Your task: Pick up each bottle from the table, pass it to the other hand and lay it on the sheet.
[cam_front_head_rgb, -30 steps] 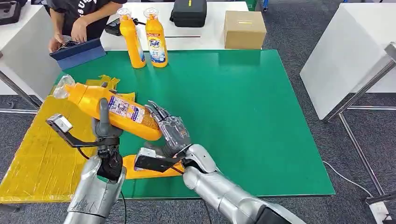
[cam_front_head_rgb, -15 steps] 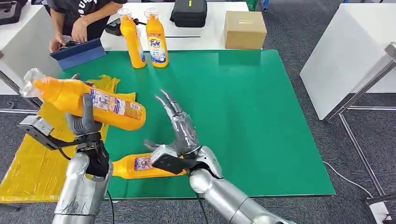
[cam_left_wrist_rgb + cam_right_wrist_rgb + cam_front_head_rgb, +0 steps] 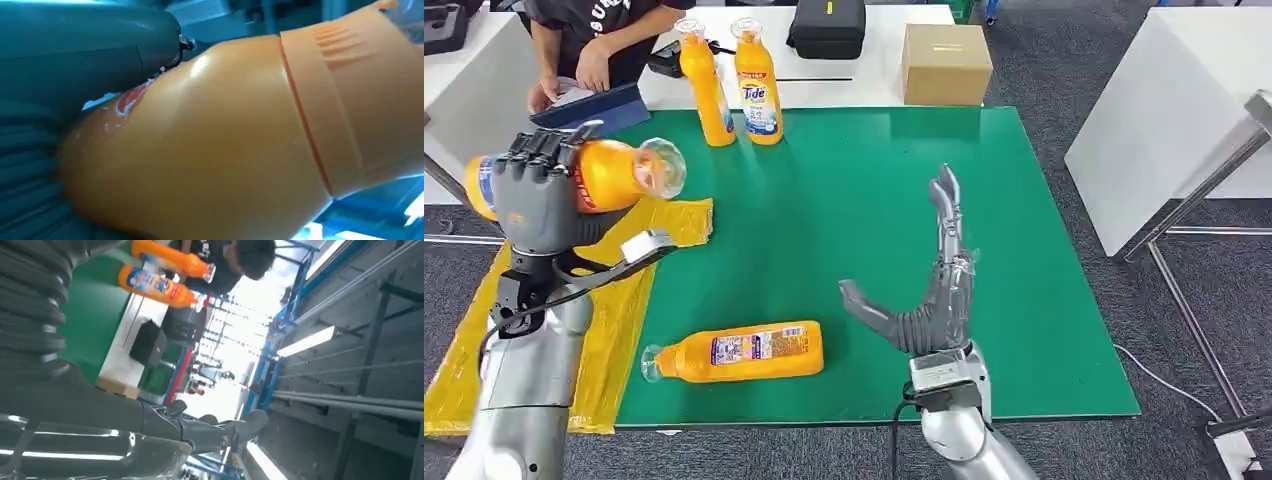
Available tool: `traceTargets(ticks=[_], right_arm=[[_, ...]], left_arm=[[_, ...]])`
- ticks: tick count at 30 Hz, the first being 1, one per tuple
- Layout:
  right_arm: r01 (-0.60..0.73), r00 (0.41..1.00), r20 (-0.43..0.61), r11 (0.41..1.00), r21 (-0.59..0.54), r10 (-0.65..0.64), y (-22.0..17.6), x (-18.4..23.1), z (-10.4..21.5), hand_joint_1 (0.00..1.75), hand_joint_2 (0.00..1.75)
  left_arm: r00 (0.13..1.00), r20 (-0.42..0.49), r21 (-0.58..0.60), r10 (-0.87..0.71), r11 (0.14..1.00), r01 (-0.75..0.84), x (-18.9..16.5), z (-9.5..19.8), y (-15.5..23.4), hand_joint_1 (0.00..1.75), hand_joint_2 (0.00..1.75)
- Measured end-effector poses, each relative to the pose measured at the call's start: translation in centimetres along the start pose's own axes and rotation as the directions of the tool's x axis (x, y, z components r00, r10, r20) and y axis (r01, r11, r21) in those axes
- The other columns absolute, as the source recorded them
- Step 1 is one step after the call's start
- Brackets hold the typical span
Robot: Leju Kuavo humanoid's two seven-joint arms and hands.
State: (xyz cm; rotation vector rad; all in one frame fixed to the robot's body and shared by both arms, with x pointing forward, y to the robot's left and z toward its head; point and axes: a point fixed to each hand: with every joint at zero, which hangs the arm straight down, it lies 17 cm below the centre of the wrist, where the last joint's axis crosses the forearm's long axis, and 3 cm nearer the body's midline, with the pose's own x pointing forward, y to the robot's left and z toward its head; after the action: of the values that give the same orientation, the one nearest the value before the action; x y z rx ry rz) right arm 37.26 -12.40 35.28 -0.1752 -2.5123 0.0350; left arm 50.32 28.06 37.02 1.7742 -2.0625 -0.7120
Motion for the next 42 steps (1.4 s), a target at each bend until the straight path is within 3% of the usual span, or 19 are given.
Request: traceTargets(ticks=[2, 5, 6, 12, 21, 24, 34, 42], right_arm=[[-0.01, 1.0, -0.003, 1.0, -0.003, 0.01, -0.6, -0.1, 0.2, 0.0, 1.75], [-0.021, 1.0, -0.012, 1.0, 0.004, 0.021, -1.0, -0.4, 0.5, 0.0, 1.75], [-0.025, 1.0, -0.015, 1.0, 0.005, 0.025, -1.1, -0.6, 0.6, 0.0, 1.75], [-0.034, 0.999, -0.014, 0.999, 0.014, 0.034, -1.4, -0.7, 0.7, 0.0, 1.75], [-0.044, 0.999, -0.017, 0.999, 0.023, 0.044, -1.6, -0.9, 1.1, 0.0, 1.75], [-0.052, 0.998, -0.03, 0.998, 0.04, 0.053, -1.7, -1.3, 1.9, 0.0, 1.75], [-0.047, 0.995, -0.081, 0.992, 0.116, 0.057, -2.0, -2.9, 3.4, 0.0, 1.75], [-0.044, 0.992, -0.106, 0.984, 0.174, 0.063, -1.4, -3.5, 4.1, 0.0, 1.75]], left_arm=[[0.992, -0.056, -0.04, -0.116, 0.993, 0.114, -2.6, 0.4, -0.6, 1.75, 1.75], [0.943, -0.255, -0.077, -0.212, 0.977, 0.199, -7.3, 0.7, -0.9, 1.75, 1.75], [0.932, -0.28, -0.081, -0.23, 0.973, 0.216, -7.8, 0.6, -0.9, 1.75, 1.75], [0.959, -0.028, -0.125, -0.282, 0.953, 0.276, -3.9, 1.4, -3.5, 1.75, 1.75], [0.95, 0.028, -0.159, -0.31, 0.937, 0.31, -3.7, 2.0, -5.0, 1.75, 1.75], [0.94, 0.088, -0.203, -0.331, 0.918, 0.342, -3.3, 3.2, -6.9, 1.75, 1.75], [0.895, 0.349, -0.405, -0.278, 0.816, 0.412, -4.2, 12.3, -12.9, 1.75, 1.75], [0.906, 0.376, -0.577, -0.197, 0.715, 0.395, -7.7, 20.0, -15.4, 1.75, 1.75]])
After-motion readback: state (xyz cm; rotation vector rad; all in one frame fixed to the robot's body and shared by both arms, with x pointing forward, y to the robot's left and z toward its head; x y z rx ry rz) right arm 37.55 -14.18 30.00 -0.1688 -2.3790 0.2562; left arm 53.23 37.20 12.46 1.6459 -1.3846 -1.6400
